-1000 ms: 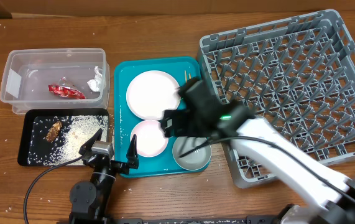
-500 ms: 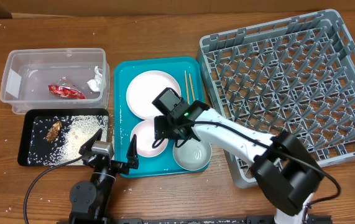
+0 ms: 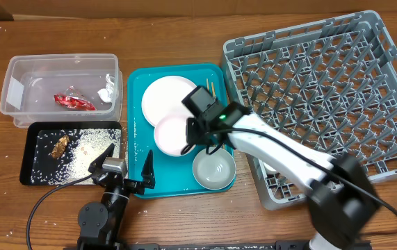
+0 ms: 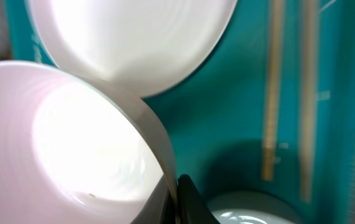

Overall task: Sort waste into correct bins and load items into the dishwasher
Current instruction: 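Lift the pink bowl and stand it in the dish rack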

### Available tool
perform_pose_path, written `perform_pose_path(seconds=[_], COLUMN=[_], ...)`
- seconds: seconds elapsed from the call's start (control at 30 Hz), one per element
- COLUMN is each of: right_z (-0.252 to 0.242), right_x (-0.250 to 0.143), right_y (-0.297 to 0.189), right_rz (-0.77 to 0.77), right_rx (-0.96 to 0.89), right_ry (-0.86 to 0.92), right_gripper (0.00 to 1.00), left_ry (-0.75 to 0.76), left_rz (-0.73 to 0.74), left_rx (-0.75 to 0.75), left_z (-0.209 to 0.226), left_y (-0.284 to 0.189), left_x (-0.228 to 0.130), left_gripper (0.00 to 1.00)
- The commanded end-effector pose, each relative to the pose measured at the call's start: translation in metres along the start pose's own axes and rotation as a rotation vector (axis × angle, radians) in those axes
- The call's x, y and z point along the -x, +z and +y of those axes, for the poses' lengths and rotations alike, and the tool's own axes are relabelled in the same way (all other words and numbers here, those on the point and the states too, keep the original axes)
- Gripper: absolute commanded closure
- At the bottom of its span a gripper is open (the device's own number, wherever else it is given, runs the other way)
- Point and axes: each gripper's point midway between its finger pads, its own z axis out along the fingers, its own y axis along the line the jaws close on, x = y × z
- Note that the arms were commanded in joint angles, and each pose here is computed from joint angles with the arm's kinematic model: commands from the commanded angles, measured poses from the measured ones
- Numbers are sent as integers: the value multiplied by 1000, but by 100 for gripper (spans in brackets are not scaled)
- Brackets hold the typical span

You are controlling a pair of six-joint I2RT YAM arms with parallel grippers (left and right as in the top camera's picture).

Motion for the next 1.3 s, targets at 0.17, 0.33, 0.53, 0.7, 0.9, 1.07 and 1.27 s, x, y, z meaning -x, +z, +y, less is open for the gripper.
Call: perform_pose_path(seconds=[0.17, 0.33, 0.53, 0.7, 0.9, 1.07, 1.27], right_z=[-116, -185, -268, -322, -338, -330, -296], right_x=[89, 95, 105, 106, 102, 102, 102], right_y=[-192, -217, -209, -191, -159, -138, -127], right_rz=[-717, -745, -640, -549, -431, -370, -377], right_rx=[-671, -989, -1177, -1281, -1311, -1320, -1298], right_ry=[27, 73, 225, 314, 275, 190, 83], right_gripper=[96, 96, 96, 96, 96, 96, 96], left_ry=[12, 12, 12, 12, 12, 12, 12], left_rz=[-6, -6, -6, -6, -6, -6, -6], left_rx=[10, 10, 10, 10, 10, 10, 10], left_z=[3, 3, 3, 3, 3, 3, 3], left_y=[0, 0, 0, 0, 0, 0, 0], left_x=[0, 0, 0, 0, 0, 0, 0], left_gripper=[0, 0, 0, 0, 0, 0, 0])
